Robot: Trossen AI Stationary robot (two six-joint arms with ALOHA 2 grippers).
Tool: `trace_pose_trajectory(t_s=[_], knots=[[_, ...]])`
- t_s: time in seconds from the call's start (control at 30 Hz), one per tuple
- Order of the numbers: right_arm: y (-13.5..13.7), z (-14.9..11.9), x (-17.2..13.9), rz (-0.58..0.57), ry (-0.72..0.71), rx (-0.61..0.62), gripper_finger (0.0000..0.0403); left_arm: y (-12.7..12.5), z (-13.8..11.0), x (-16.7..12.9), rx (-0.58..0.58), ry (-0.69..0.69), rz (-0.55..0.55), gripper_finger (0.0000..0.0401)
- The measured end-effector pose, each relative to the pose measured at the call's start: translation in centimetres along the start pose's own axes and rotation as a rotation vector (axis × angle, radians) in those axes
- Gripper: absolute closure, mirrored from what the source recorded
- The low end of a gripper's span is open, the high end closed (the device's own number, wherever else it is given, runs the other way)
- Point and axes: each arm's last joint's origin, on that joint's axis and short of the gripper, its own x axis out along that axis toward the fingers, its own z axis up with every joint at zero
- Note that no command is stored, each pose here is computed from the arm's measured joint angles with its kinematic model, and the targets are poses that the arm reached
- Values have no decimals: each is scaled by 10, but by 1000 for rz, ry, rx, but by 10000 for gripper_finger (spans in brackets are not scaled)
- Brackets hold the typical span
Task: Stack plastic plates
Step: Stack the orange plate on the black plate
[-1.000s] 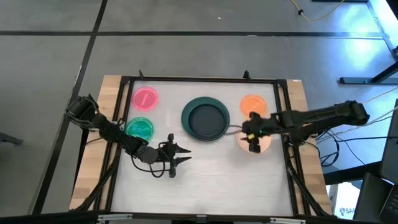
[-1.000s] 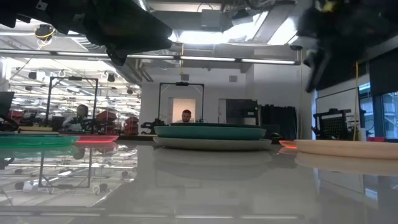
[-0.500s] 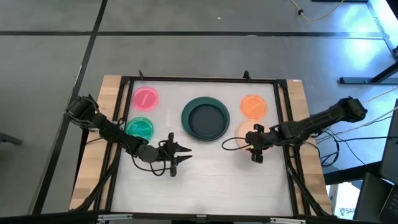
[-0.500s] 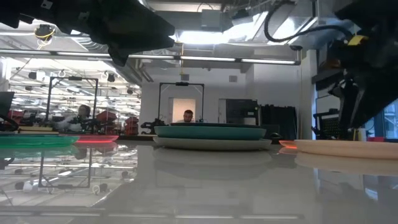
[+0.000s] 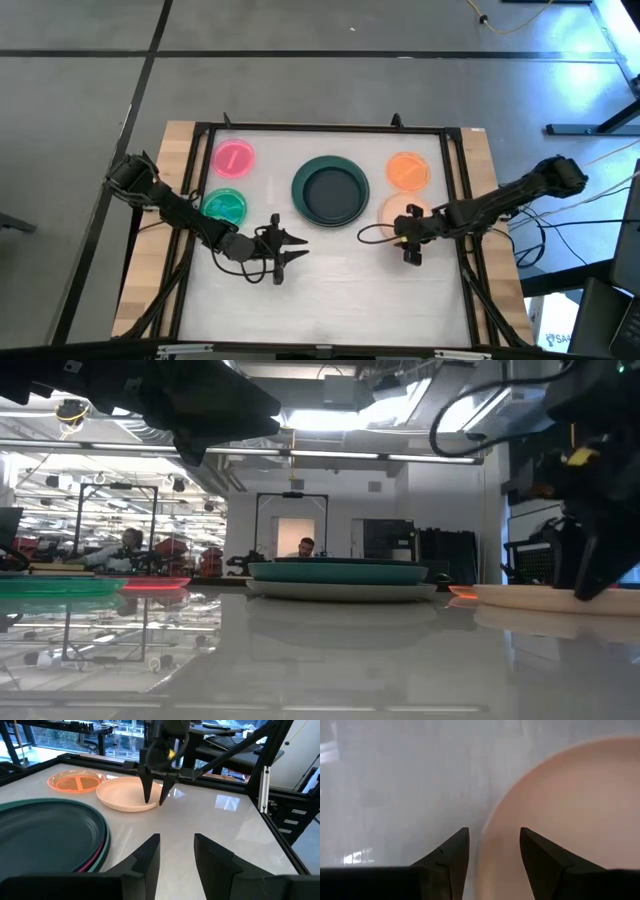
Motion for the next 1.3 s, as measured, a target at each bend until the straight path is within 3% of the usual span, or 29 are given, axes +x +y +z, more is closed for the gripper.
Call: trace_pose_trajectory(t_s=[0.2, 0.57, 1.3], knots=[[-1, -2, 8, -30, 45, -20, 249, 0, 0, 0, 2, 0, 0, 289], [-2, -2, 9, -64, 36, -114, 393, 0, 0, 0, 3, 0, 0, 289], [16, 54, -32, -233, -77, -315, 401, 1, 0, 0, 2, 0, 3, 289]])
